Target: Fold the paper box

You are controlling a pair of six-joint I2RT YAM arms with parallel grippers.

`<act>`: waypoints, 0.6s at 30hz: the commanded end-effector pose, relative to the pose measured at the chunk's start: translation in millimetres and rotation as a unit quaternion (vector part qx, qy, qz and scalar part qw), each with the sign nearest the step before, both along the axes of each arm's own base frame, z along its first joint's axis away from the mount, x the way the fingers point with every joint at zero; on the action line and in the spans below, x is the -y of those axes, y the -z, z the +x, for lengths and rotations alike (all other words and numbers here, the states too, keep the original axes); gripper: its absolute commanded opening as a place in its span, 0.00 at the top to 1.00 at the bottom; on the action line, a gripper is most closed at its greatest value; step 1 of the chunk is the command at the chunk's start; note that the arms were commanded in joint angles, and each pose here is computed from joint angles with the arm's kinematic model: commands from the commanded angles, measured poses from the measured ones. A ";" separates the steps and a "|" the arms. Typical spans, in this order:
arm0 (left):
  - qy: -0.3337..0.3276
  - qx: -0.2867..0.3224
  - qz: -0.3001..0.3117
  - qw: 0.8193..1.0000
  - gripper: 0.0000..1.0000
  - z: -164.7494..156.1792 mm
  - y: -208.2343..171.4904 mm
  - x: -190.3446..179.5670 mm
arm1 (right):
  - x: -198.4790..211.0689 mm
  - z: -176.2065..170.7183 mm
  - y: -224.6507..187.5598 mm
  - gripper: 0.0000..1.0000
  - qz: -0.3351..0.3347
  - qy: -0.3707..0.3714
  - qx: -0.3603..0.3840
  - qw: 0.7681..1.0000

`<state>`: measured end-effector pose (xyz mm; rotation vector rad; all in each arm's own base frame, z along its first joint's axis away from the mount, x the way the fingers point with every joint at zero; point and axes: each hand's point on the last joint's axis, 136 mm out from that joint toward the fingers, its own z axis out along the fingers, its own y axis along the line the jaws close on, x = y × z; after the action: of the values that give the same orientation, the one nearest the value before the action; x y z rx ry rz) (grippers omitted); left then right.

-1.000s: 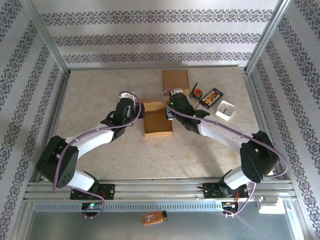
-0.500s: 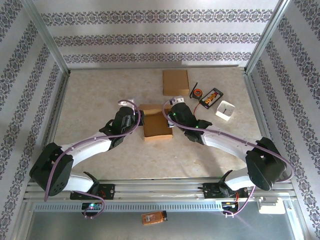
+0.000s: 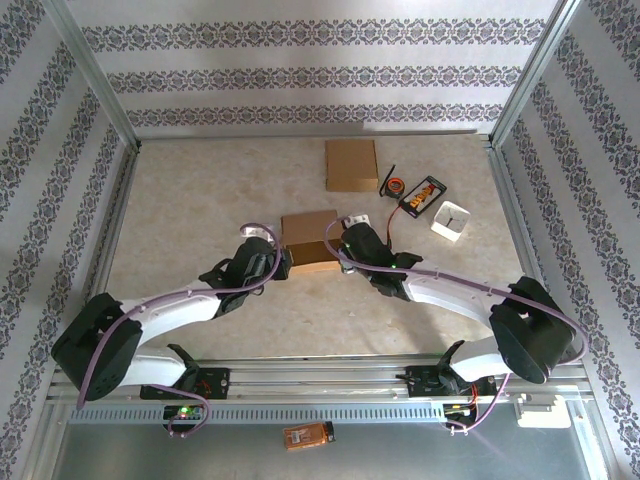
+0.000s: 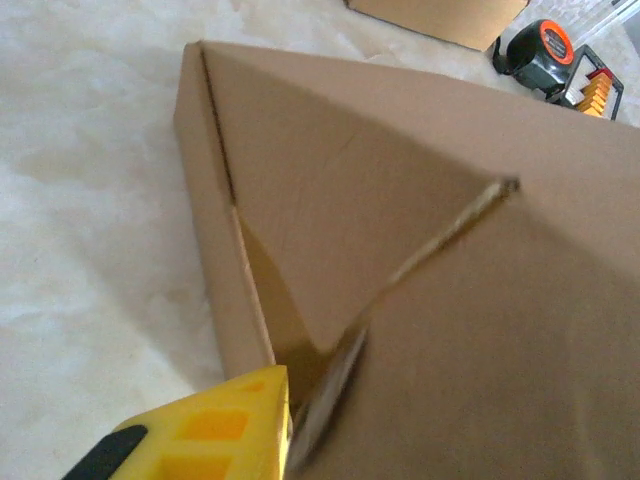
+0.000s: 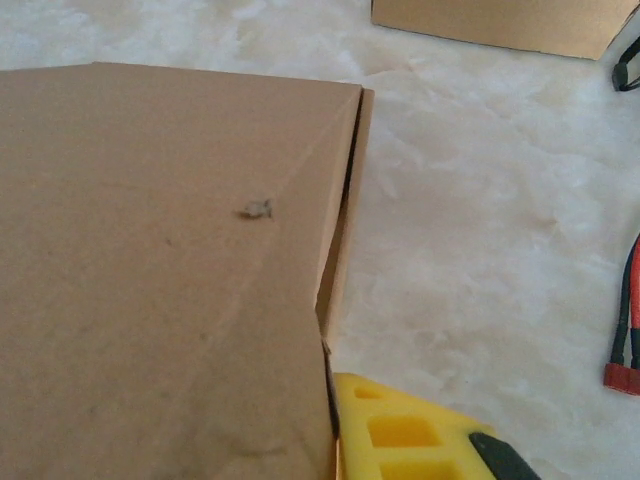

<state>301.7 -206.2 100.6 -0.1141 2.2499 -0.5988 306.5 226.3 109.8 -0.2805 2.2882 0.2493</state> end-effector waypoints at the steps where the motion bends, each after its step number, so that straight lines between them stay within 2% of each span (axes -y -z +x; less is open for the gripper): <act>1: -0.005 -0.014 0.001 1.000 0.75 -10.9 2.5 -5.0 | 4.6 -7.3 -0.7 0.84 -0.005 0.012 0.001 1.000; 4: -0.002 -0.010 -0.001 1.000 0.67 -14.4 -2.0 -5.2 | 3.8 -12.0 -3.4 0.80 0.004 0.013 0.000 1.000; 6: 0.000 -0.010 0.000 1.000 0.66 -17.0 -2.6 -5.5 | 3.9 -15.7 -3.4 0.76 0.008 0.015 -0.002 1.000; 12: 0.005 -0.001 -0.017 1.000 0.53 -26.9 -10.8 -4.0 | 6.3 -29.9 -2.8 0.59 0.027 0.017 -0.014 0.999; 18: 0.023 0.015 -0.029 0.999 0.51 -42.2 -31.0 1.5 | 4.8 -46.4 -16.1 0.50 0.059 0.002 -0.020 0.998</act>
<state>270.8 -208.4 129.6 -0.0893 2.1981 -0.6878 271.9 221.7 122.4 -0.2206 2.2920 0.3438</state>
